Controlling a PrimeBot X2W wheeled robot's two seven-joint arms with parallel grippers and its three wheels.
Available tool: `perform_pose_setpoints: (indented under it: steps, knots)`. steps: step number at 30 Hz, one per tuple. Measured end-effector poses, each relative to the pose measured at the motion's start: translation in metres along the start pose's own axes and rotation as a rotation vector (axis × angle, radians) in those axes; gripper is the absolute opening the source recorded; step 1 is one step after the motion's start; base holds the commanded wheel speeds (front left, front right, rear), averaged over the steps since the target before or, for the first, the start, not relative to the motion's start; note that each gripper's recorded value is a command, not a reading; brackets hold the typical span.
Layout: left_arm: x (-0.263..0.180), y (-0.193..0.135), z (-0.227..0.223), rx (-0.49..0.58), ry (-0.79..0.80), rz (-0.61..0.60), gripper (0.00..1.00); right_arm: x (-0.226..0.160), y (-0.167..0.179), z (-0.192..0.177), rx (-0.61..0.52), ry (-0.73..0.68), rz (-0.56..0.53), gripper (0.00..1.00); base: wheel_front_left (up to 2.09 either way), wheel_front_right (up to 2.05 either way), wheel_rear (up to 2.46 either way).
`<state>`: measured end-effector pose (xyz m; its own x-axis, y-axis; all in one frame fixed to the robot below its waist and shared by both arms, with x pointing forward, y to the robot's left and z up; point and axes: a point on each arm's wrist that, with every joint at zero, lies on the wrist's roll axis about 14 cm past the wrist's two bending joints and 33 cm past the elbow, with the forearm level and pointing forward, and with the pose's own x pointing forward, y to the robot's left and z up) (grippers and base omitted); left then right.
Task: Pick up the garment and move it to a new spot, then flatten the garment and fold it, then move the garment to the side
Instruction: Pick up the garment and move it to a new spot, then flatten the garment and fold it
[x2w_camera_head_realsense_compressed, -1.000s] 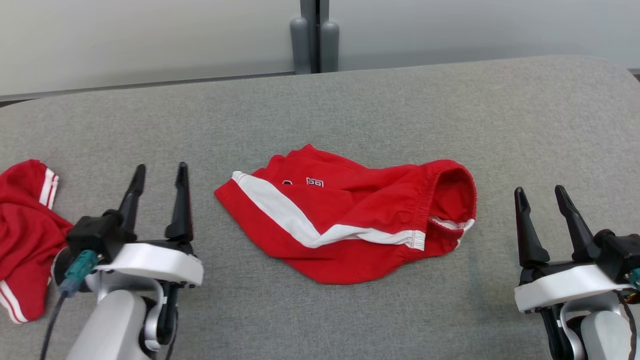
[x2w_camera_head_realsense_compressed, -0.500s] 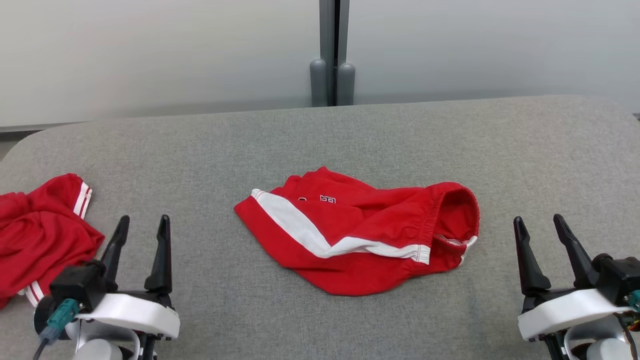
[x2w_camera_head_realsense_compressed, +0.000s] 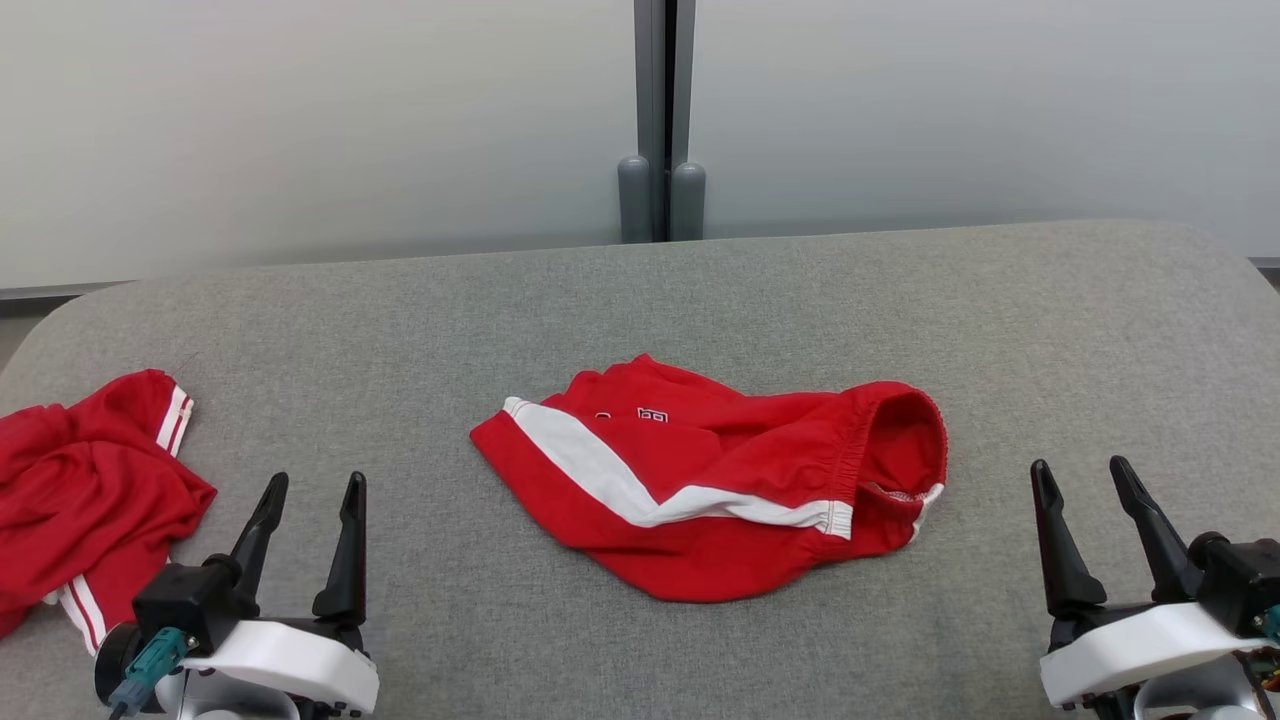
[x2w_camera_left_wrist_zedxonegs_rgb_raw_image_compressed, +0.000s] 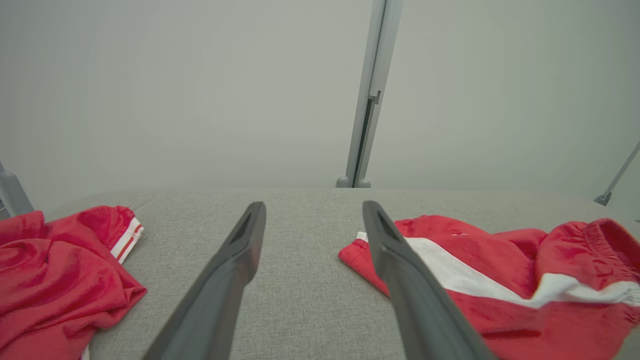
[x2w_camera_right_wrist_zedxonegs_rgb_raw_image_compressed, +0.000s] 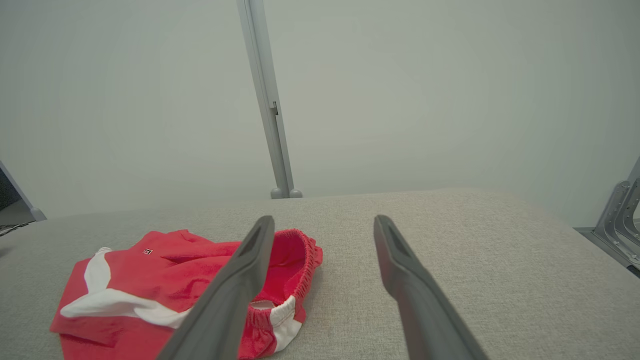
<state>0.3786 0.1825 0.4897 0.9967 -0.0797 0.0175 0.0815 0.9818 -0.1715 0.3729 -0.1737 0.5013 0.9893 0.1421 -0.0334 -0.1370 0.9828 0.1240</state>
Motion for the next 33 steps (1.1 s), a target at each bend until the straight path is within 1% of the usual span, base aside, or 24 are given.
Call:
perform_pose_setpoints:
  steps: [14, 21, 23, 27, 30, 33]
  knots:
    - [0.004, 0.002, -0.005, 0.008, 0.014, 0.000, 1.00, 0.004, 0.001, -0.003, 0.002, 0.008, 0.000, 1.00, 0.00, 0.00, 0.00]
    - [0.011, -0.004, -0.010, 0.010, 0.027, -0.021, 1.00, 0.008, -0.001, -0.005, 0.004, 0.014, -0.003, 1.00, 0.00, 0.00, 0.00]
    - [0.019, -0.014, -0.012, -0.001, 0.037, -0.053, 1.00, 0.012, -0.003, -0.006, 0.004, 0.015, -0.007, 1.00, 0.00, 0.00, 0.00]
    - [0.052, -0.045, -0.014, -0.016, 0.094, -0.147, 1.00, 0.023, -0.002, -0.008, 0.002, 0.021, -0.001, 1.00, 0.00, 0.00, 0.00]
    - [0.073, -0.064, -0.030, -0.031, 0.189, -0.199, 1.00, 0.032, 0.001, -0.013, 0.004, 0.033, 0.012, 1.00, 0.00, 0.00, 0.00]
    - [0.085, -0.077, -0.058, -0.035, 0.320, -0.235, 1.00, 0.037, 0.000, -0.020, 0.007, 0.051, 0.010, 1.00, 0.00, 0.00, 0.00]
